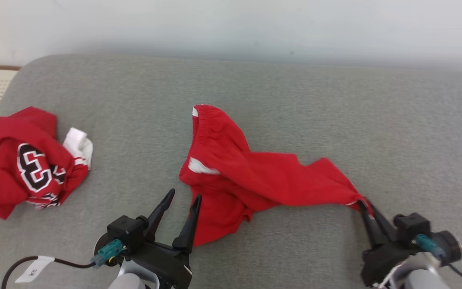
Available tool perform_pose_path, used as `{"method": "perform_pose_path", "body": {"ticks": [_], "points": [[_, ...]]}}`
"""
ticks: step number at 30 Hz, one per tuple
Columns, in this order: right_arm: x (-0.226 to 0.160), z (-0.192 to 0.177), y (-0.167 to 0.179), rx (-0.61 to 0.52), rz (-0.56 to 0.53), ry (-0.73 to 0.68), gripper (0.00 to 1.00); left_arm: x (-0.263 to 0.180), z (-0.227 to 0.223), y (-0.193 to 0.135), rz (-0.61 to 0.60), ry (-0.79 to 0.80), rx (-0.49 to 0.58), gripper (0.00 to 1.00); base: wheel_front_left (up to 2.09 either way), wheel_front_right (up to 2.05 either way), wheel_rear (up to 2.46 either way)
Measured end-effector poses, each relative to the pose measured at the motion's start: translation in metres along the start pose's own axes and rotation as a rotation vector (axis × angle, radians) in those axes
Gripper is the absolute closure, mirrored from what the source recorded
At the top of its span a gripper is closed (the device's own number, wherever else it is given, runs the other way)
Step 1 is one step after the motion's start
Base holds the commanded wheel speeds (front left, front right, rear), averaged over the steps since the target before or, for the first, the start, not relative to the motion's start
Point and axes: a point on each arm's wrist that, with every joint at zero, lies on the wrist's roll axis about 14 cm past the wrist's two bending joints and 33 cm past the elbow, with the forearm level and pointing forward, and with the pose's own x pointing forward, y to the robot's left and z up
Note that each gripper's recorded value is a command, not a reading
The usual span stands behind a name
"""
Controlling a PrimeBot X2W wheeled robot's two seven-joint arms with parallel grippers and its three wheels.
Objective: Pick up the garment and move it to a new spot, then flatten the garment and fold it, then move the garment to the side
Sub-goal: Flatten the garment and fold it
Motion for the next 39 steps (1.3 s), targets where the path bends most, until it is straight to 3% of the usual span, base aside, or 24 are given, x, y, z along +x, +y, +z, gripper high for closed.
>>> {"method": "perform_pose_path", "body": {"ticks": [5, 6, 7, 8, 12, 13, 14, 15, 27, 39], "points": [[-0.02, -0.01, -0.029, -0.019, -0.067, 0.032, 0.99, 0.01, -0.006, -0.008, -0.027, 0.014, -0.003, 0.0, 0.0, 0.0, 0.0], [-0.023, -0.012, -0.033, -0.024, -0.074, 0.041, 0.92, 0.011, -0.009, -0.01, -0.033, 0.02, -0.006, 0.0, 0.0, 0.0, 0.0], [-0.026, -0.015, -0.037, -0.029, -0.082, 0.051, 0.93, 0.013, -0.01, -0.013, -0.042, 0.024, -0.007, 0.0, 0.0, 0.0, 0.0], [-0.029, -0.018, -0.04, -0.03, -0.091, 0.062, 1.0, 0.015, -0.011, -0.016, -0.051, 0.026, -0.009, 0.0, 0.0, 0.0, 0.0], [-0.04, -0.029, -0.051, -0.028, -0.125, 0.098, 1.0, 0.024, -0.013, -0.027, -0.094, 0.028, -0.011, 0.0, 0.0, 0.0, 0.0], [-0.043, -0.032, -0.055, -0.026, -0.136, 0.106, 0.96, 0.025, -0.015, -0.03, -0.102, 0.033, -0.011, 0.0, 0.0, 0.0, 0.0], [-0.045, -0.033, -0.059, -0.023, -0.149, 0.111, 0.58, 0.026, -0.017, -0.033, -0.112, 0.037, -0.009, 0.0, 0.0, 0.0, 0.0], [-0.047, -0.034, -0.062, -0.018, -0.162, 0.113, 0.0, 0.027, -0.018, -0.036, -0.125, 0.039, -0.005, 0.0, 0.0, 0.0, 0.0], [-0.075, -0.028, -0.079, 0.008, -0.255, 0.084, 0.0, 0.047, -0.016, -0.099, -0.331, 0.039, 0.037, 0.0, 0.0, 0.0, 0.0], [-0.09, -0.036, -0.067, 0.08, -0.3, 0.084, 0.0, 0.068, -0.031, -0.114, -0.383, 0.087, 0.095, 0.0, 0.0, 0.0, 0.0]]}}
